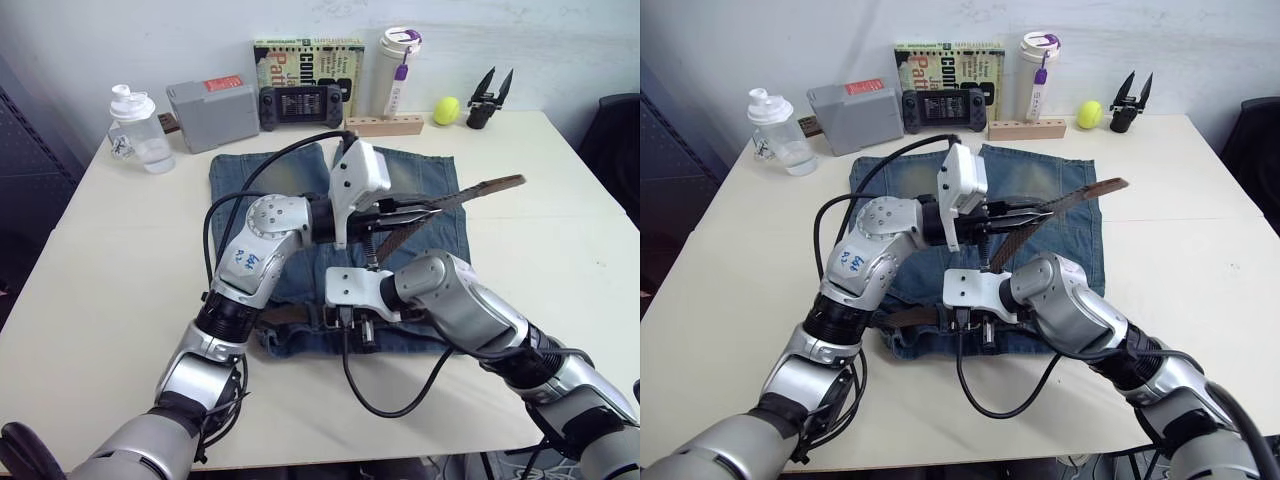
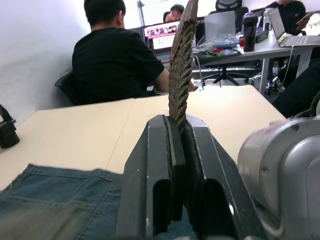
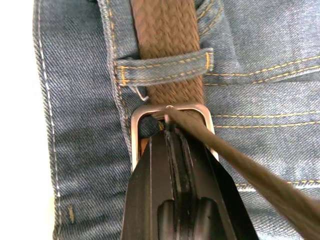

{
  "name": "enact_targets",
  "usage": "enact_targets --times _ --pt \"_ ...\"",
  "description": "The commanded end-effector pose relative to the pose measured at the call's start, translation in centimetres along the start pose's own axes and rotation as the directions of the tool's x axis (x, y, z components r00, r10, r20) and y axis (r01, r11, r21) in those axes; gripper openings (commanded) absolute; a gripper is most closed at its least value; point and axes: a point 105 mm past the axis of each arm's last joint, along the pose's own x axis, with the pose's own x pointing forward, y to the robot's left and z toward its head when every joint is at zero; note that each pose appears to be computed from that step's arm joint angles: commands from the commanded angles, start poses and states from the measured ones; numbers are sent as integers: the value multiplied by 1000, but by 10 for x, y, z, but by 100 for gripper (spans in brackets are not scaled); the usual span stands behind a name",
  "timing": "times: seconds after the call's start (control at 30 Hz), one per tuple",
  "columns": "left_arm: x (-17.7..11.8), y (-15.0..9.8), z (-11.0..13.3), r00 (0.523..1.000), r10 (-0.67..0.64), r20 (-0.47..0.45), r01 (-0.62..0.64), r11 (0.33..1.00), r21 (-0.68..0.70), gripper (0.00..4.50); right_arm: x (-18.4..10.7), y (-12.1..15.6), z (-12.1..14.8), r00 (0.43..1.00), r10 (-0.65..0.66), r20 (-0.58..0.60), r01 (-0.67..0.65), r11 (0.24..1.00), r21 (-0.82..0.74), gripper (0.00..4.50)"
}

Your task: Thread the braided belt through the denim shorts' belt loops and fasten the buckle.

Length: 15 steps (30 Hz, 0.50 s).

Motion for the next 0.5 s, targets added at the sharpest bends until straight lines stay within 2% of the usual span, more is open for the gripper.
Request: enact_targets --times 0.03,0.13,0.23,0.33,0.5 --pt "7 -5 75 974 -18 226 -26 981 193 0 58 83 -57 913 389 -126 -357 908 217 1" --pt "-26 13 39 989 115 88 -130 975 181 0 54 67 -50 949 307 -71 -283 930 235 1" --pt "-74 20 3 974 223 -47 -213 965 156 0 43 43 -37 987 161 24 -161 951 262 1" --pt "-114 12 -29 941 278 -192 -251 956 152 0 27 28 -26 993 48 112 -79 954 288 1" --pt "-154 -15 -58 888 294 -354 -250 954 166 0 -1 16 -12 967 -112 228 33 946 324 1"
